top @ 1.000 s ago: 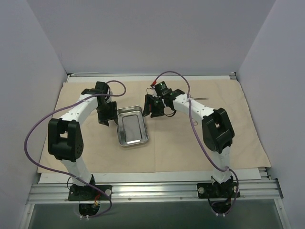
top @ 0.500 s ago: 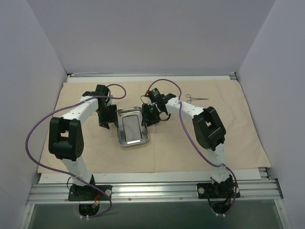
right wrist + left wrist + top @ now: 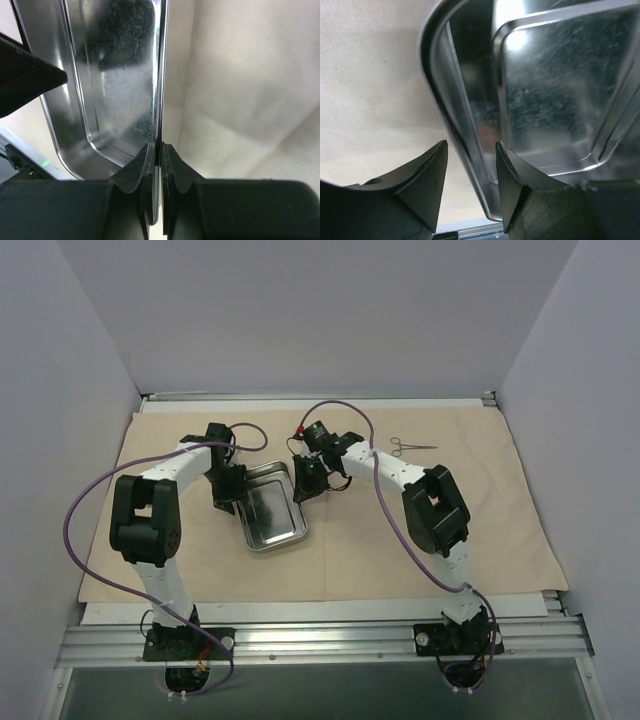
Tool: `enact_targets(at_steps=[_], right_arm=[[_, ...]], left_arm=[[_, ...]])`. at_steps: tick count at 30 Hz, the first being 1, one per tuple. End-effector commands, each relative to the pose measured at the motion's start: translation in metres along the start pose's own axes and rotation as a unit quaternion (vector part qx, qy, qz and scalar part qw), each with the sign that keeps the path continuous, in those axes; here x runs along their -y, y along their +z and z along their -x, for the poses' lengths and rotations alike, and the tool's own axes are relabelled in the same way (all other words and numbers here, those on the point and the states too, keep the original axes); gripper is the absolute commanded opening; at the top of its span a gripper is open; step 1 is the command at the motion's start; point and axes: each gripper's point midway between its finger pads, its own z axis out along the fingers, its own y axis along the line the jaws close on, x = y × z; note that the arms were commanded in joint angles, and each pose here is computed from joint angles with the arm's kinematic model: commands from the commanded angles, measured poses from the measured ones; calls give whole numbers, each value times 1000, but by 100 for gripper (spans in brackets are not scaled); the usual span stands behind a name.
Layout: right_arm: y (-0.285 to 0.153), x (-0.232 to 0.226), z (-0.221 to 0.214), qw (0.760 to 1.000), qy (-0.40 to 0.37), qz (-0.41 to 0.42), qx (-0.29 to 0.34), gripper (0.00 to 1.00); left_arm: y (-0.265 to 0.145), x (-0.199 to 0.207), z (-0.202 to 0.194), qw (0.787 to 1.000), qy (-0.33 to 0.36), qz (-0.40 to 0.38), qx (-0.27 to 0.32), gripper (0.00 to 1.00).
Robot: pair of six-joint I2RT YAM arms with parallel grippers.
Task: Open and lay out the surgical kit
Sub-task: Adjust the container in the surgical kit.
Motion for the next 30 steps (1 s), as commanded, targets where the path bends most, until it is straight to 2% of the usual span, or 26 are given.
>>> enact_targets(at_steps=[1,10,14,18,19,21,22,24,25,26,28,30], right_arm=[[-9,-16,-2,1000,-28,10,-3,0],[-29,-29,0,998,-56,26,19,0],[-27,-16,1,998,-56,-11,17,0],[-27,-29,11,993,-98,-29,54,0],[-14,-21,6,994,-96,-43,37,0],[-20,-33,-2,990,-128,-62,12,0],[-30,-35,1,987,-138,-82,30,0],[-24,-40,2,986,-140,-64,56,0],[-18,-40,4,987,-142,-58,55,0],[-16,-32,-5,987,-140,-72,27,0],[-23,-45,-5,985,-155,-71,18,0],[-21,-38,-10,984,-159,-77,36,0]], left_arm=[[2,2,9,1000,9,-12,13,52],[4,0,13,1000,10,-8,9,51],[2,0,15,1000,10,-7,9,50],[-1,0,17,1000,10,-7,17,49],[-1,0,16,1000,12,-6,12,49],[-4,0,18,1000,14,-3,9,48],[-6,0,19,1000,14,-4,13,48],[-6,1,21,1000,14,-8,23,48],[-6,3,25,1000,16,-12,24,47],[-6,3,25,1000,17,-9,17,46],[-6,2,24,1000,18,-3,9,44],[-9,5,27,999,19,-11,23,44]])
